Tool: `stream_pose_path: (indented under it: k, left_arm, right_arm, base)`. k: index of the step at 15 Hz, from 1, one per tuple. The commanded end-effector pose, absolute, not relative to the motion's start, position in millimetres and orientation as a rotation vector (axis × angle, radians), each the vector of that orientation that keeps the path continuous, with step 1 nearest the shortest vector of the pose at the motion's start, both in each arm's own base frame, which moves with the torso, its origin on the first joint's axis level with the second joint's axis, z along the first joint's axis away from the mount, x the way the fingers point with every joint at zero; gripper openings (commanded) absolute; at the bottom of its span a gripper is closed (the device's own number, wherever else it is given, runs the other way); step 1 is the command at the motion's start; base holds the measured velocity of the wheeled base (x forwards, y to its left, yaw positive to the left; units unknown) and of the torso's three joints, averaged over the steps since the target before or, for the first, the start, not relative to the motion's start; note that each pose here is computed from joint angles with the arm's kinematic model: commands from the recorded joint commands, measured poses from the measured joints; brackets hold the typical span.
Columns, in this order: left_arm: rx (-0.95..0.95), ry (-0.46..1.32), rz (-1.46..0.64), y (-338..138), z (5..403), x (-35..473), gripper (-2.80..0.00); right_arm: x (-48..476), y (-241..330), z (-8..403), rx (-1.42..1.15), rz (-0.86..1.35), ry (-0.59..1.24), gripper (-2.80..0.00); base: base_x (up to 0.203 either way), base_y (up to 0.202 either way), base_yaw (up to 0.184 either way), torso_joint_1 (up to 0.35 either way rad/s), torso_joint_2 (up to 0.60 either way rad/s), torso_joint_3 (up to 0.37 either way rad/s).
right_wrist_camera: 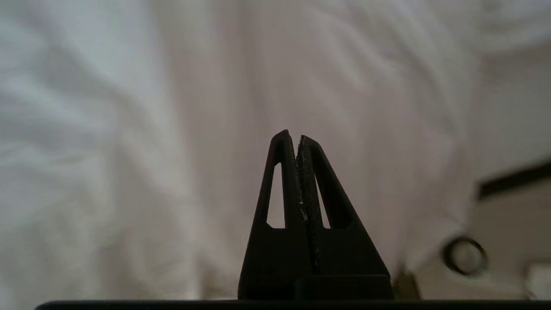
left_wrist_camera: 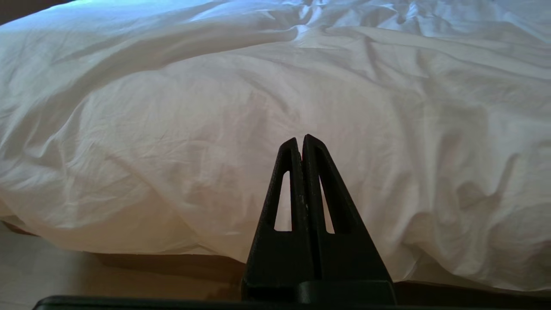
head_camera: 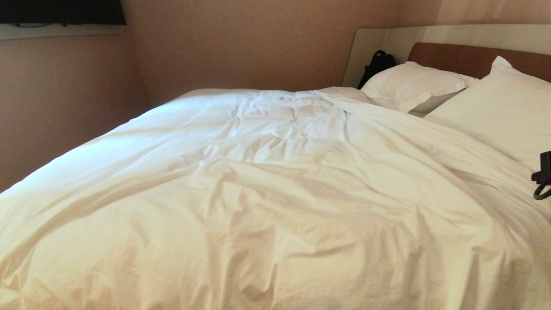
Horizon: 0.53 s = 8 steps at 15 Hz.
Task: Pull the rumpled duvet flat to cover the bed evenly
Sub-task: Flatten the corners of the folded blanket
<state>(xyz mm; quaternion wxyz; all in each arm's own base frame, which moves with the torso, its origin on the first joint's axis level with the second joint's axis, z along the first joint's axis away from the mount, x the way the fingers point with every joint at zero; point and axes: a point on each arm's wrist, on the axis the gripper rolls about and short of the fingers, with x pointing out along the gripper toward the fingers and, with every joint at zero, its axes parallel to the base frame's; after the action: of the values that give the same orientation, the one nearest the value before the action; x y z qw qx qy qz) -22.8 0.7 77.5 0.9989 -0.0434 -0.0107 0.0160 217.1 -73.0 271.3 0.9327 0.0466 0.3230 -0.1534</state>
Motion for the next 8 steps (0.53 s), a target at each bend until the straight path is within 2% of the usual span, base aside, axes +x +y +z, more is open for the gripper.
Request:
stream_pose_path:
  k: [1,4,8]
  left_arm:
    - [-0.088,-0.021,0.033,0.8,77.5,-22.8,-2.80]
    - [-0.088,-0.021,0.033,0.8,77.5,-22.8,-2.80]
    - [-0.088,-0.021,0.033,0.8,77.5,-22.8,-2.80]
  right_arm:
    - [207.3,-94.5,262.2,0.101,-0.399,0.669,-2.80]
    - [197.4,-130.7,237.6,0.104,-0.511,0.646,-2.80]
    - [198.9,-176.3,201.3,0.076,-0.478,0.556,-2.80]
  base:
    - [0.000,0.000,0.000,0.000,0.00,0.000]
    - [0.000,0.000,0.000,0.000,0.00,0.000]
    - [0.000,0.000,0.000,0.000,0.00,0.000]
